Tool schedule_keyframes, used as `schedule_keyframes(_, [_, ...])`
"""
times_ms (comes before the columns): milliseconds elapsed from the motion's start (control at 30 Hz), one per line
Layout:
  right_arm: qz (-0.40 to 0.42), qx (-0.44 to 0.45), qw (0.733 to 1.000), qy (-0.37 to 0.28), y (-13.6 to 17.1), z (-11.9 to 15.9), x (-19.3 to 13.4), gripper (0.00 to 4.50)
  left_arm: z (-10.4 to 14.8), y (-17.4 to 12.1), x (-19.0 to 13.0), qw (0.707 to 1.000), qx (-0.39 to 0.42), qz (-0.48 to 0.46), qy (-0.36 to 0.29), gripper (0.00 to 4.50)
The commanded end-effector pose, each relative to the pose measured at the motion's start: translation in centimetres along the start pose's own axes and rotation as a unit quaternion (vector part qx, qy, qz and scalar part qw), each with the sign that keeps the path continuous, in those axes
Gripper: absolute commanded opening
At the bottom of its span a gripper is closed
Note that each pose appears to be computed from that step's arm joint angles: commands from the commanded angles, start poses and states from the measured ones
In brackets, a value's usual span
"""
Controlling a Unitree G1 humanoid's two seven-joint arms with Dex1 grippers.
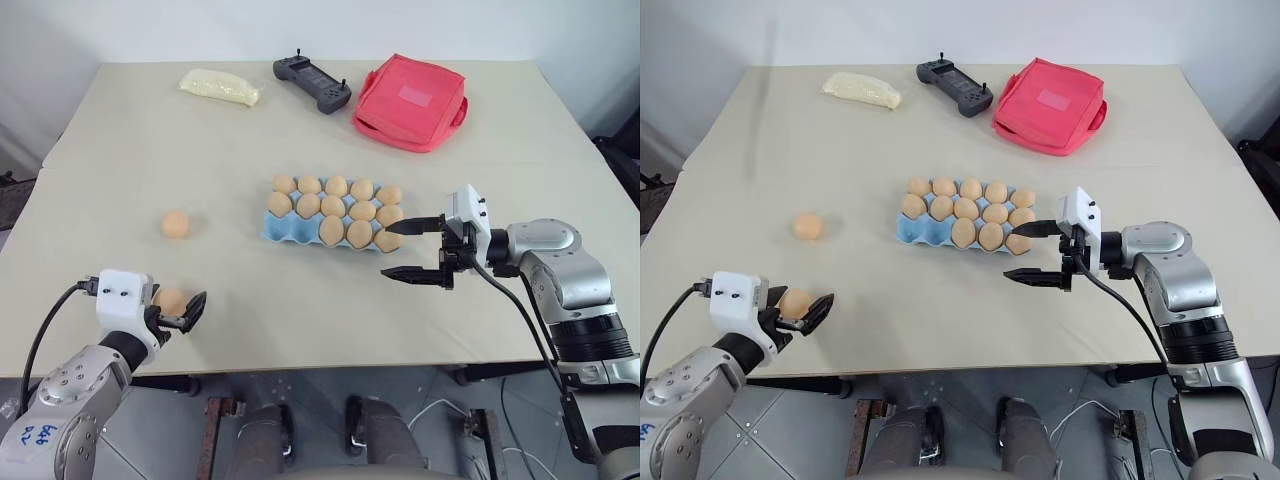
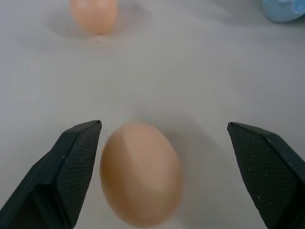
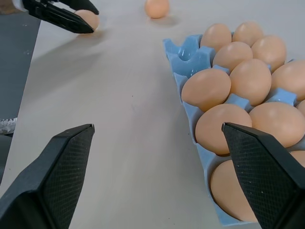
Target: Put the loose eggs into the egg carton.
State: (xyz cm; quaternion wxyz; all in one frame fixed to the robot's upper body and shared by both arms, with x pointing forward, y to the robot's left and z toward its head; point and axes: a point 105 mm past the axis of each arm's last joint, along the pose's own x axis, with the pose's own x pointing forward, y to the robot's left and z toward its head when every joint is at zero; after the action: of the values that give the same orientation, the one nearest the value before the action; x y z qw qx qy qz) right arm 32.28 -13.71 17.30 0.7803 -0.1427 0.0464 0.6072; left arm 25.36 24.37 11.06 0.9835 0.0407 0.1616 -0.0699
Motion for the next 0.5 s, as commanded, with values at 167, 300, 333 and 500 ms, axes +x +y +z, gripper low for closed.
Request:
schedule_keyframes(167, [-0.017,-0.027,0.999,-0.012,0.0,1.6,-0.5,4.48,-0.9,0.3,1.2,0.999,0.017,-0.009,0.03,4.5])
schedule_keyframes(300, [-0.026,-0.025,0.999,-0.011,0.1,1.5,-0.8,4.5,-0.7,0.1,1.3,0.999,0.024,-0.019,0.028,3.3])
schedule_keyframes(333, [-0.029,-0.025,0.999,-0.011,0.1,1.5,-0.9,4.5,-0.4,0.1,1.4,0.999,0.029,-0.021,0.025,2.98])
schedule_keyframes(500, [-0.04,-0.026,0.999,-0.011,0.1,1.4,-1.2,4.5,1.8,0.1,2.2,0.998,0.048,-0.033,-0.001,1.64])
